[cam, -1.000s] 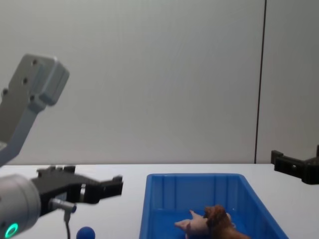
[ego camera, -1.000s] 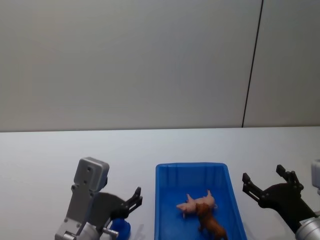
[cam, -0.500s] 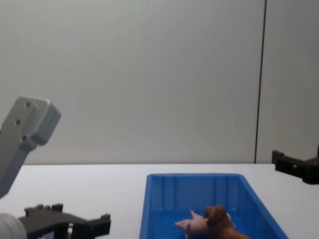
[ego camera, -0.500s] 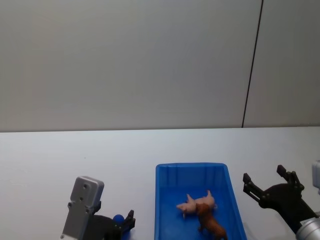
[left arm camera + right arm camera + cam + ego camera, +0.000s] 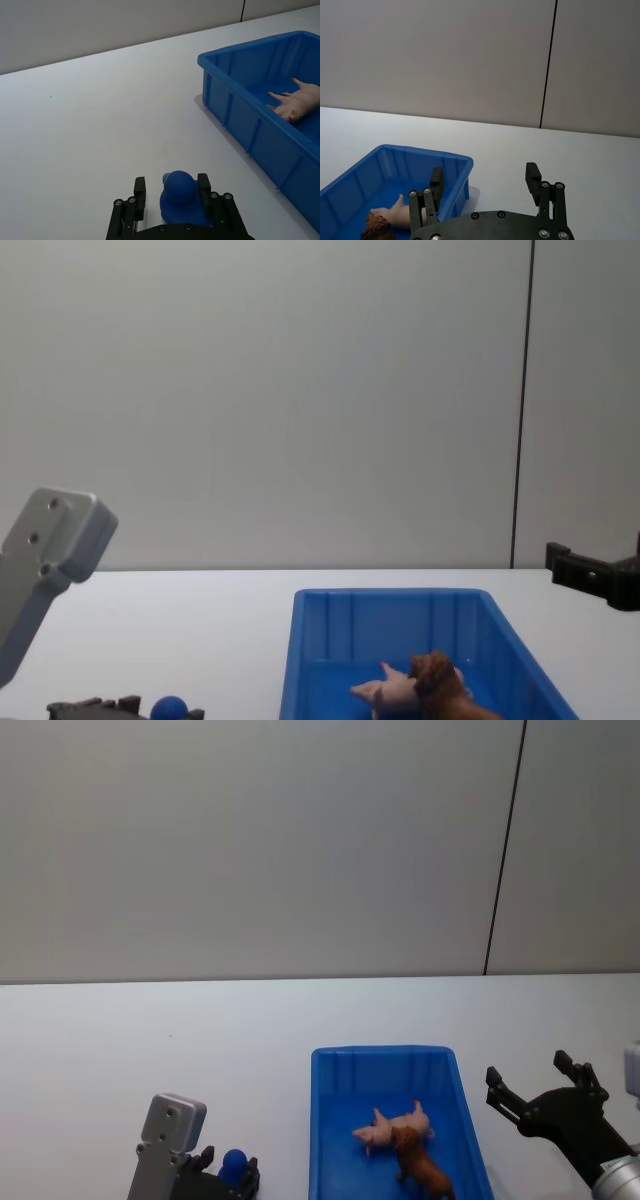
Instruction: Pick up the two dolls from the table and place them into the box.
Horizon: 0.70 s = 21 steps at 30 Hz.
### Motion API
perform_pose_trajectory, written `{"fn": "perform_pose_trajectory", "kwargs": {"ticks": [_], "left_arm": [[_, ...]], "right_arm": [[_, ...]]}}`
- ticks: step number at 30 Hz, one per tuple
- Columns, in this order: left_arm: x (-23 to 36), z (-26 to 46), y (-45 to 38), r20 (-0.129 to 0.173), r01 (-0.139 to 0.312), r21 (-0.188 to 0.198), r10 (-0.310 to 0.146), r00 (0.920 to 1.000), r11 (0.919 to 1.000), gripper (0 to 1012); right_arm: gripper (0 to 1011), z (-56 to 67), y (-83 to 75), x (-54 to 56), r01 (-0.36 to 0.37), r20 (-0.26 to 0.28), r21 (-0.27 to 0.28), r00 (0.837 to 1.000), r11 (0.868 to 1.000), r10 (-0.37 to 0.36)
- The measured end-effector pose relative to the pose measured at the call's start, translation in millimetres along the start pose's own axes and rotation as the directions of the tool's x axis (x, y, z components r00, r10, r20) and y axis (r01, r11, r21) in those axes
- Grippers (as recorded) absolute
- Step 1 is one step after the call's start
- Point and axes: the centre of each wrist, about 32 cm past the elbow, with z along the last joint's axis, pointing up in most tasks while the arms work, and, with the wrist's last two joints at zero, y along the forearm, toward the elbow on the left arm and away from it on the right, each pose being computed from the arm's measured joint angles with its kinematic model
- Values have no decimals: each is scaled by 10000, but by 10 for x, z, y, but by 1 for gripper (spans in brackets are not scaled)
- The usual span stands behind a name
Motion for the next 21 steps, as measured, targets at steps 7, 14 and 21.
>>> {"fn": "perform_pose_trajectory", "kwargs": {"ticks": [7,14,21], "left_arm": [[22,-63,-44,-86,50,-104,-50,10000,9999,460],[34,-103,-75,-151,155,-262,-159,9998,9995,333],[28,-90,-88,-127,378,-577,-386,9992,9976,288]], "right_arm": [[1001,0,0,0,-1,0,-1,10000,10000,1],[1001,0,0,0,-1,0,-1,10000,10000,1],[1001,0,0,0,-2,1,-1,10000,10000,2]]}}
